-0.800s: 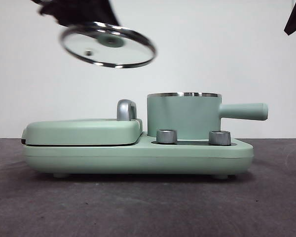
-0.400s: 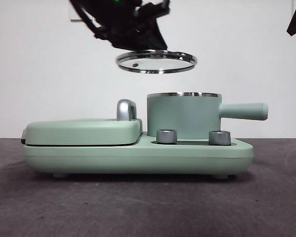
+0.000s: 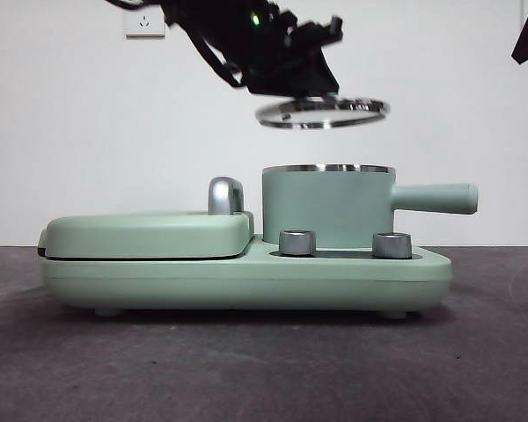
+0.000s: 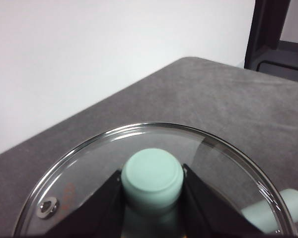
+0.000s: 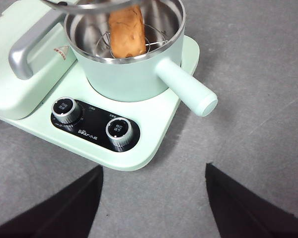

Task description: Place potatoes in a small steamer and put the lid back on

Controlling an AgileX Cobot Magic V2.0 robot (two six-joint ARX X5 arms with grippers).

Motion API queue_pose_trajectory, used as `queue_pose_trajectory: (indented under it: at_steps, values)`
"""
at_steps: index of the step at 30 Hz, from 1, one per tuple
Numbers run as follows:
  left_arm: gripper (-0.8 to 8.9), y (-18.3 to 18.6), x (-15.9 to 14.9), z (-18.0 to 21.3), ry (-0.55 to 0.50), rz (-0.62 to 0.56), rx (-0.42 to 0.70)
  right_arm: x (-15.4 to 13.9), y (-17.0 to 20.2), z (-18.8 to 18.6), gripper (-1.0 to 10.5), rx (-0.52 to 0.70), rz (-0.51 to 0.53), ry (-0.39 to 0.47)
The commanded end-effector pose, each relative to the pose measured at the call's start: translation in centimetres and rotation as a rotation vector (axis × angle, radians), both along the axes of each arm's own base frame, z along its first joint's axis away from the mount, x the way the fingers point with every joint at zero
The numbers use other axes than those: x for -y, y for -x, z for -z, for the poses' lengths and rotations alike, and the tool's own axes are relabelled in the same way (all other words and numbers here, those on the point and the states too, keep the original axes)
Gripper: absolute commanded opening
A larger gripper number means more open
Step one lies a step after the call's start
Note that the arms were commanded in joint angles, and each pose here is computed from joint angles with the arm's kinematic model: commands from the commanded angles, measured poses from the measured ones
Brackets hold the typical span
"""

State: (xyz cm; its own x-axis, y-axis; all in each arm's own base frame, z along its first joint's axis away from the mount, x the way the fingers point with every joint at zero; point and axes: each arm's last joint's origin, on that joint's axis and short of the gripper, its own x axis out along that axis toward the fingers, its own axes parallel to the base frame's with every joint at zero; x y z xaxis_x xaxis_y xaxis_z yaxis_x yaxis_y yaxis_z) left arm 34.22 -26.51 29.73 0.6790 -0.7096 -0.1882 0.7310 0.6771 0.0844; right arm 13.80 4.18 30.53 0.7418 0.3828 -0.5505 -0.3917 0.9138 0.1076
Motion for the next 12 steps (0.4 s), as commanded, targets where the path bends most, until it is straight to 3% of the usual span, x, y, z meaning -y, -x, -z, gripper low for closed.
queue_pose_trajectory:
  at_steps: [1,12]
  values:
    - [0.09,-0.6,0.9,-0.1,0.021,0.016,0.048,0.0,-0.1,-0.3,3.2,0.006,0.006,-0.01]
    - [0.1,-1.6,1.7,2.7,-0.015,0.016,0.001,0.0,-0.1,-0.3,3.2,0.007,0.013,-0.006]
